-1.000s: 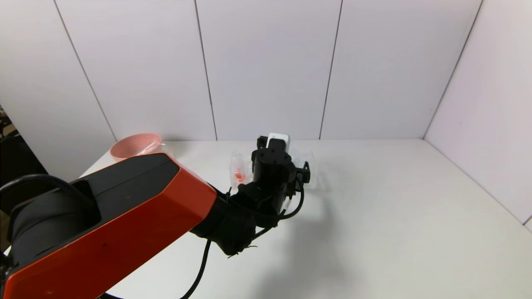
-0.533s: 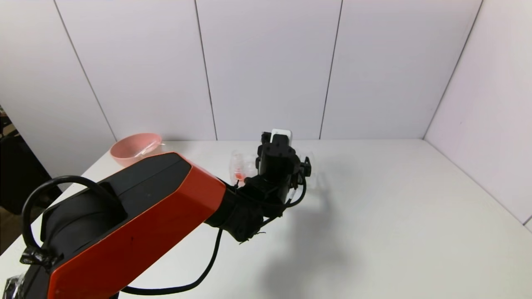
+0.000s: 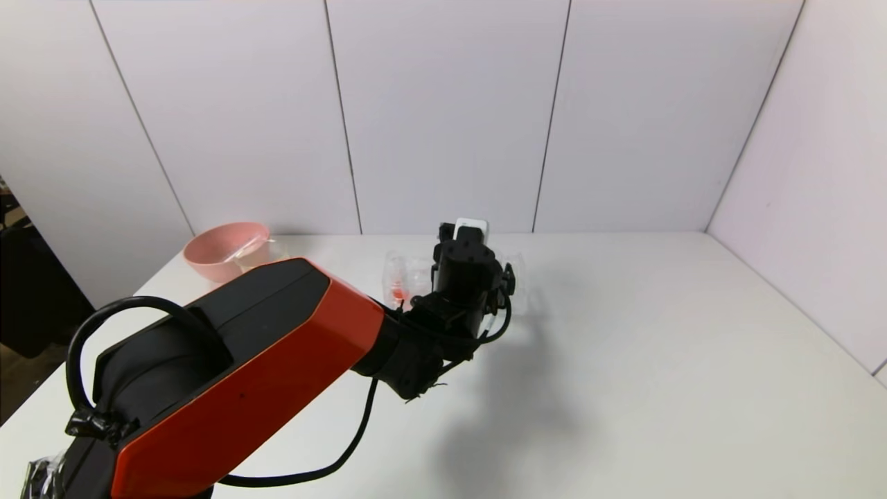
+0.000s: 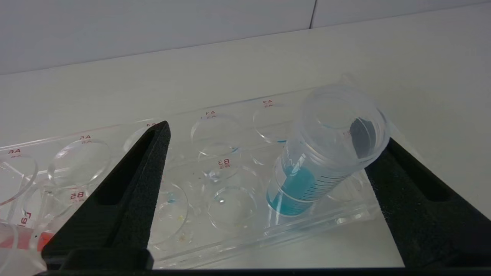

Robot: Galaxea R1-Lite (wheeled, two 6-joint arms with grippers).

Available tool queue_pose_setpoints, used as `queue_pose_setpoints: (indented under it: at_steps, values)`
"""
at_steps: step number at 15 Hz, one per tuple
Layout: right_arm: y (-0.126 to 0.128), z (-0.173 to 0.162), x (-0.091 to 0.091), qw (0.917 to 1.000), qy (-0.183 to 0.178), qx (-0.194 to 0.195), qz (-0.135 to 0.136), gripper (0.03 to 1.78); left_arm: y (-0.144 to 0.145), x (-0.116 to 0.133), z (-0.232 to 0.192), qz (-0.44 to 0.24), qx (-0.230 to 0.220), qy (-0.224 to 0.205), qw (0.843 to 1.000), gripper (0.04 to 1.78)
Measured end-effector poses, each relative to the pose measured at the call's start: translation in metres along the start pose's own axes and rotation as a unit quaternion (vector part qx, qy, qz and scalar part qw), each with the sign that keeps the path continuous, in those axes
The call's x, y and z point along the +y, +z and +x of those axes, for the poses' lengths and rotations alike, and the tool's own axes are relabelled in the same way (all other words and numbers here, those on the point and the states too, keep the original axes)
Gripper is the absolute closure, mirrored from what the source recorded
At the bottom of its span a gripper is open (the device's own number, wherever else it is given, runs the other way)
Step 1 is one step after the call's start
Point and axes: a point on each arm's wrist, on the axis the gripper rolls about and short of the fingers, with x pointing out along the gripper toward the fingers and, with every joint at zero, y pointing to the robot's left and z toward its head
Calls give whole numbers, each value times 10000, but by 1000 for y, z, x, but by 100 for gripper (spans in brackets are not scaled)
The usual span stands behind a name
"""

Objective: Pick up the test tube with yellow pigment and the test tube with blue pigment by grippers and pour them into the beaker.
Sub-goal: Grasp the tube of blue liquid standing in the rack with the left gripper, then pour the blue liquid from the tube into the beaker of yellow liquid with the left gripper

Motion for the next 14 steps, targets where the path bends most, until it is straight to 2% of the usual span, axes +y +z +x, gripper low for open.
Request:
queue_pose_setpoints:
  at_steps: [3, 7, 9, 14]
  values:
    - [0, 0, 0, 10000, 0, 0, 2, 10, -1, 0, 1, 2, 0, -1, 10000, 58]
    - [0, 0, 0, 10000, 0, 0, 2, 10, -2, -1, 1, -1, 5, -37, 10000, 128]
    - [0, 0, 0, 10000, -2, 0, 0, 10, -2, -1, 1, -4, 4, -21, 10000, 137]
    - [0, 0, 0, 10000, 0, 2, 0, 10, 3, 1, -1, 43, 92, 38, 9999, 137]
